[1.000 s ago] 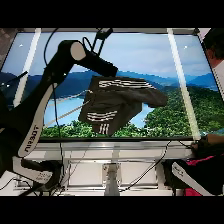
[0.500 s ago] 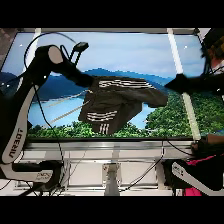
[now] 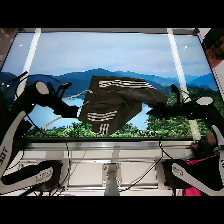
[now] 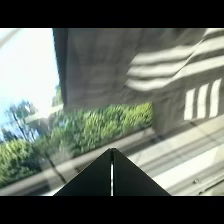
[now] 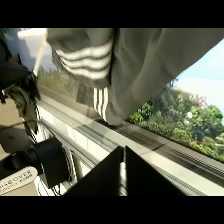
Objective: Fold the clothes and pants, and hang the long-sleeved shirts on hangers.
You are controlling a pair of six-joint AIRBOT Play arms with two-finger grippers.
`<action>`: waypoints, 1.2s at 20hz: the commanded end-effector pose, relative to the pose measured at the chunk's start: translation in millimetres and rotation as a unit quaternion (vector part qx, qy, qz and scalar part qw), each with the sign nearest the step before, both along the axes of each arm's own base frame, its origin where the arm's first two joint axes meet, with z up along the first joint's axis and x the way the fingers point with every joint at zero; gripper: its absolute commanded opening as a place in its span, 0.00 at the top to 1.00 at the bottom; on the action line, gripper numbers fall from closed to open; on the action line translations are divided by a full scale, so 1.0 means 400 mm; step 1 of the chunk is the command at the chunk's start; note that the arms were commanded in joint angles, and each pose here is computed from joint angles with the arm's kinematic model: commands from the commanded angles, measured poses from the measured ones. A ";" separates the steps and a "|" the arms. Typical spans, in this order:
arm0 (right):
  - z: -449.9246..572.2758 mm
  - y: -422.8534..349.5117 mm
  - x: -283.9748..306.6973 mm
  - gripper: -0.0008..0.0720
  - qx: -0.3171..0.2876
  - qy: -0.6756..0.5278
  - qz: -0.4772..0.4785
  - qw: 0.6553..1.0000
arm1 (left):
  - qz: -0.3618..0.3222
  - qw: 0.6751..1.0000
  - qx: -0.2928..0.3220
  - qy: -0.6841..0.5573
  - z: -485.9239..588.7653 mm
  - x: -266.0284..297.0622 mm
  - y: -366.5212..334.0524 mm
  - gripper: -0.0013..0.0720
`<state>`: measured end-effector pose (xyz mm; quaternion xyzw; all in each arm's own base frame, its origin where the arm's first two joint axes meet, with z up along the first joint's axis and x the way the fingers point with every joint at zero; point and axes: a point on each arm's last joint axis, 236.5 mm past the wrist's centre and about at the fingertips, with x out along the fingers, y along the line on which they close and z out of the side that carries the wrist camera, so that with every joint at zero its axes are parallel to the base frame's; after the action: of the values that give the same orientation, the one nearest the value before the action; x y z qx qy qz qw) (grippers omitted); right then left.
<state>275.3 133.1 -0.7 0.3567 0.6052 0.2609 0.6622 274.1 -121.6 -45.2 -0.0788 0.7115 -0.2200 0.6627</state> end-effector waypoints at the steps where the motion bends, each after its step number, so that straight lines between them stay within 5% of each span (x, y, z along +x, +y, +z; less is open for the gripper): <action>1: -0.050 0.043 0.006 0.49 -0.032 -0.017 0.010 0.999 | 0.029 0.998 -0.019 0.048 -0.050 -0.071 0.006 0.97; 2: -0.056 0.058 0.015 0.22 -0.042 -0.029 0.013 0.999 | 0.029 0.998 -0.019 0.052 -0.054 -0.074 0.006 0.89; 4: -0.063 0.079 0.026 0.17 -0.054 -0.046 0.017 0.997 | 0.068 0.996 -0.012 0.052 -0.063 -0.052 0.008 0.48; 13: -0.062 0.100 0.024 0.17 -0.057 -0.054 0.027 0.997 | 0.174 0.984 -0.019 -0.019 -0.071 0.079 0.005 0.48; 22: -0.064 0.095 0.038 0.17 -0.062 -0.061 0.018 0.996 | 0.142 0.990 -0.012 -0.006 -0.161 0.082 0.002 0.48; 24: -0.064 0.095 0.037 0.17 -0.062 -0.061 0.018 0.996 | 0.140 0.989 -0.045 -0.009 -0.147 0.091 -0.032 0.55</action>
<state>290.0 171.1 -26.3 0.2871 0.5851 0.2565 0.7138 307.4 -123.6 -102.2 -0.1910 0.6821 -0.1377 0.6923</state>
